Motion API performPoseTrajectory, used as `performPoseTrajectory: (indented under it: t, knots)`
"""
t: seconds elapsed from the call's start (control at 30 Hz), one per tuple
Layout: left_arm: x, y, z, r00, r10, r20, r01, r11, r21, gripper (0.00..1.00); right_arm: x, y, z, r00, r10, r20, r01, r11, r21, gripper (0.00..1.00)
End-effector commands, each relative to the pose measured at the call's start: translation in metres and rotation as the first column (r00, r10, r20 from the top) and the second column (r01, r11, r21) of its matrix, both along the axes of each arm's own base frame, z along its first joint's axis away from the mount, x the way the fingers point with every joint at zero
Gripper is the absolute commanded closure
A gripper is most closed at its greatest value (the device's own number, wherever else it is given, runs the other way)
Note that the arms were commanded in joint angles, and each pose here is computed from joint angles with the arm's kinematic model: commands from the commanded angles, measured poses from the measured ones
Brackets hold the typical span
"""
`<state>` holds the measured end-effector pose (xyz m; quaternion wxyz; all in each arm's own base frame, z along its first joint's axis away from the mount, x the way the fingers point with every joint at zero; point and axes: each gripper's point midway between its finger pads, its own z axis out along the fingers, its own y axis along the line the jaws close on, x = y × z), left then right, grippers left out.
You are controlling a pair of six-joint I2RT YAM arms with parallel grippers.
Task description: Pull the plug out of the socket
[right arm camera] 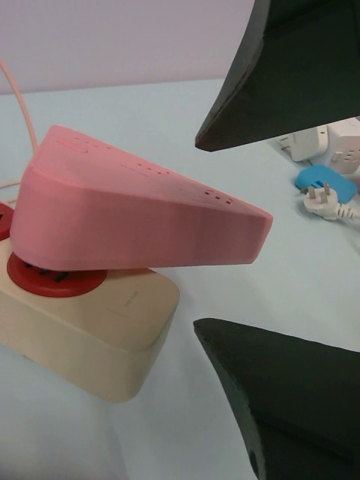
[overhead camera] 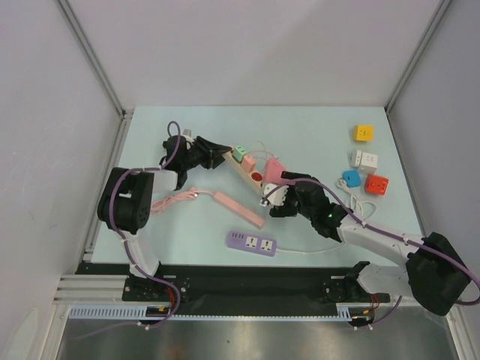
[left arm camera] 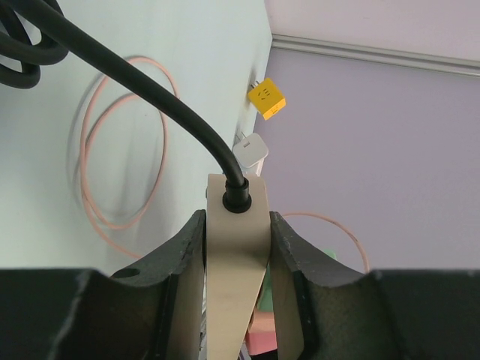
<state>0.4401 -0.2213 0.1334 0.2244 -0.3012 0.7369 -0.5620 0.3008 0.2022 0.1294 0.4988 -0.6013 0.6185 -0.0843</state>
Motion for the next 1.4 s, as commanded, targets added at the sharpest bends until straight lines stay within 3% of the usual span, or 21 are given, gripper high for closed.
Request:
performPoseTrajectory:
  t: [0.0, 0.3, 0.43, 0.53, 0.57, 0.63, 0.7, 0.87, 1.0, 1.1, 1.17, 1.23, 1.27, 1.37]
  knots:
    - [0.006, -0.004, 0.059, 0.996, -0.021, 0.090, 0.031, 0.993, -0.118, 1.00, 0.018, 0.012, 0.030, 0.995, -0.030, 0.093, 0.014, 0.986, 0.166, 0.00]
    - [0.002, -0.008, 0.063, 0.994, -0.053, 0.094, 0.068, 0.985, -0.157, 1.00, 0.025, 0.012, 0.018, 0.980, 0.012, 0.197, -0.046, 0.985, 0.167, 0.08]
    - [0.000, -0.010, 0.062, 0.993, -0.073, 0.092, 0.088, 0.982, -0.165, 1.00, 0.031, 0.006, 0.010, 0.975, 0.023, 0.221, -0.056, 0.988, 0.142, 0.22]
    - [-0.001, -0.011, 0.060, 0.992, -0.084, 0.090, 0.098, 0.981, -0.167, 1.00, 0.035, 0.005, 0.014, 0.965, 0.023, 0.261, -0.061, 0.989, 0.135, 0.43]
    - [-0.001, -0.012, 0.059, 0.992, -0.087, 0.091, 0.101, 0.981, -0.166, 1.00, 0.036, 0.005, 0.015, 0.962, 0.024, 0.273, -0.061, 0.990, 0.131, 0.58]
    - [-0.002, -0.012, 0.057, 0.992, -0.091, 0.090, 0.105, 0.982, -0.160, 1.00, 0.038, 0.005, 0.023, 0.955, 0.012, 0.297, -0.060, 0.987, 0.152, 0.72]
    - [-0.001, -0.011, 0.053, 0.992, -0.092, 0.087, 0.104, 0.985, -0.135, 1.00, 0.035, 0.007, 0.033, 0.953, 0.010, 0.303, -0.069, 0.981, 0.183, 0.98]
    - [0.004, -0.004, 0.033, 0.993, -0.078, 0.083, 0.075, 0.996, 0.040, 1.00, 0.033, 0.003, 0.041, 0.978, -0.061, 0.198, 0.007, 0.965, 0.263, 1.00]
    - [0.008, -0.001, 0.025, 0.992, -0.083, 0.090, 0.073, 0.991, 0.110, 1.00, 0.036, 0.004, 0.047, 0.992, -0.107, 0.068, 0.078, 0.938, 0.339, 1.00]
    - [0.008, 0.001, 0.017, 0.993, -0.084, 0.081, 0.073, 0.989, 0.131, 1.00, 0.035, 0.000, 0.042, 0.992, -0.121, 0.037, 0.103, 0.942, 0.320, 1.00]
    - [0.008, 0.002, 0.016, 0.993, -0.082, 0.084, 0.070, 0.988, 0.136, 1.00, 0.035, -0.001, 0.044, 0.985, -0.122, 0.118, 0.086, 0.958, 0.274, 1.00]
    - [0.010, 0.004, 0.014, 0.994, -0.070, 0.083, 0.057, 0.987, 0.149, 1.00, 0.033, -0.018, 0.032, 0.957, -0.136, 0.255, 0.107, 0.986, 0.126, 1.00]
    - [0.010, 0.004, 0.012, 0.994, -0.069, 0.081, 0.055, 0.986, 0.157, 1.00, 0.032, -0.010, 0.045, 0.929, -0.120, 0.350, 0.078, 0.988, 0.131, 1.00]
    - [0.013, 0.005, 0.010, 0.994, -0.063, 0.084, 0.048, 0.985, 0.168, 1.00, 0.032, -0.015, 0.045, 0.912, -0.150, 0.382, 0.116, 0.987, 0.110, 1.00]
